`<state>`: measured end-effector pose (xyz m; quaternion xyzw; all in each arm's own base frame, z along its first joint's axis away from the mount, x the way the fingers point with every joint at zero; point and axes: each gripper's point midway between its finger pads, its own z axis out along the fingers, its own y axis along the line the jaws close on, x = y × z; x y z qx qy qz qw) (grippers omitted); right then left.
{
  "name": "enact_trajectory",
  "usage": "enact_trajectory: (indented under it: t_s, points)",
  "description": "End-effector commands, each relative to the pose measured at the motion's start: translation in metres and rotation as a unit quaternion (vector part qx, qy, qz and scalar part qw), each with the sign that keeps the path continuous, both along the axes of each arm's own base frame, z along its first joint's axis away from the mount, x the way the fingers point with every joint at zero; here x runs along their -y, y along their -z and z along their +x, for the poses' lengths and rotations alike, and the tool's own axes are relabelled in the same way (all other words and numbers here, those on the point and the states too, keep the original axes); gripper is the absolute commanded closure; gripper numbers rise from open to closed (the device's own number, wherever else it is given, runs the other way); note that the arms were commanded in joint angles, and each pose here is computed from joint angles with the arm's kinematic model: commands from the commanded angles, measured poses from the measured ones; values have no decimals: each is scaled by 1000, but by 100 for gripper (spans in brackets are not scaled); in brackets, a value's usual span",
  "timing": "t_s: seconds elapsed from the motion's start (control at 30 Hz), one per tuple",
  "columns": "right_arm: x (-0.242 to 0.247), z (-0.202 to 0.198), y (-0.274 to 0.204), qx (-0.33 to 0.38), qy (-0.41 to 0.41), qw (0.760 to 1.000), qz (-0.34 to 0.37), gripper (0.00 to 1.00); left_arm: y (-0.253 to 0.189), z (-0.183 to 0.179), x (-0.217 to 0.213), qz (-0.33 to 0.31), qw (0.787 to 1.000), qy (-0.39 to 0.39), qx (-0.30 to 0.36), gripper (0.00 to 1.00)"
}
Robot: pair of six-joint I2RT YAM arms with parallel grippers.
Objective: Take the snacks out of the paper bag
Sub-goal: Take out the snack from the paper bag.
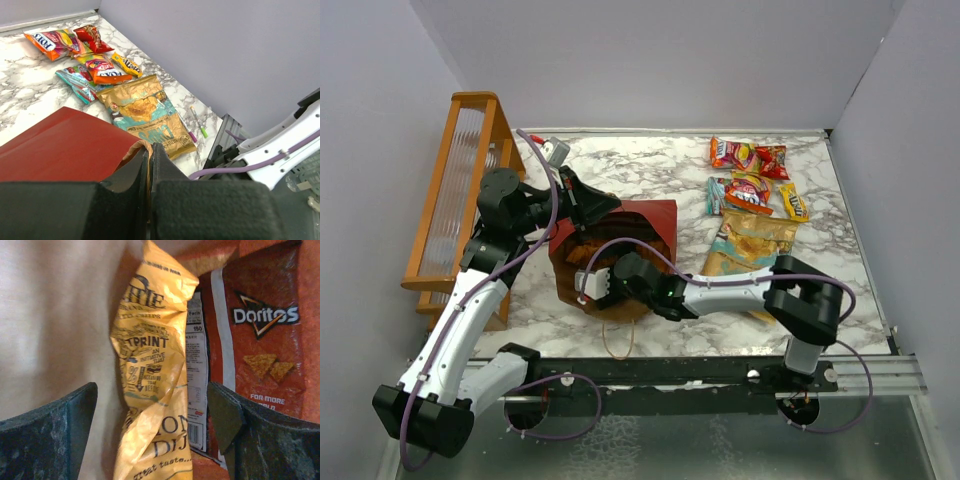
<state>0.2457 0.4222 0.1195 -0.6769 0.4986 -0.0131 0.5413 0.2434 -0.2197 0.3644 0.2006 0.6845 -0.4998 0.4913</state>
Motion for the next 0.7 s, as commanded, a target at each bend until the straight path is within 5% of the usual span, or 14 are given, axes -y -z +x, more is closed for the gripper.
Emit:
enact_trajectory:
  t_s: [0.0, 0.37, 0.67]
  points:
    - [3, 47, -5, 58, 61, 996, -12, 13, -11, -2, -1, -11, 1000, -5, 23, 100]
    - [-9, 48, 21, 41, 22, 997, -58, 63, -4, 0, -10, -14, 999, -42, 16, 100]
    - [-16, 20, 3, -13, -21, 999, -22, 89, 4, 17, -27, -14, 992, -126, -15, 100]
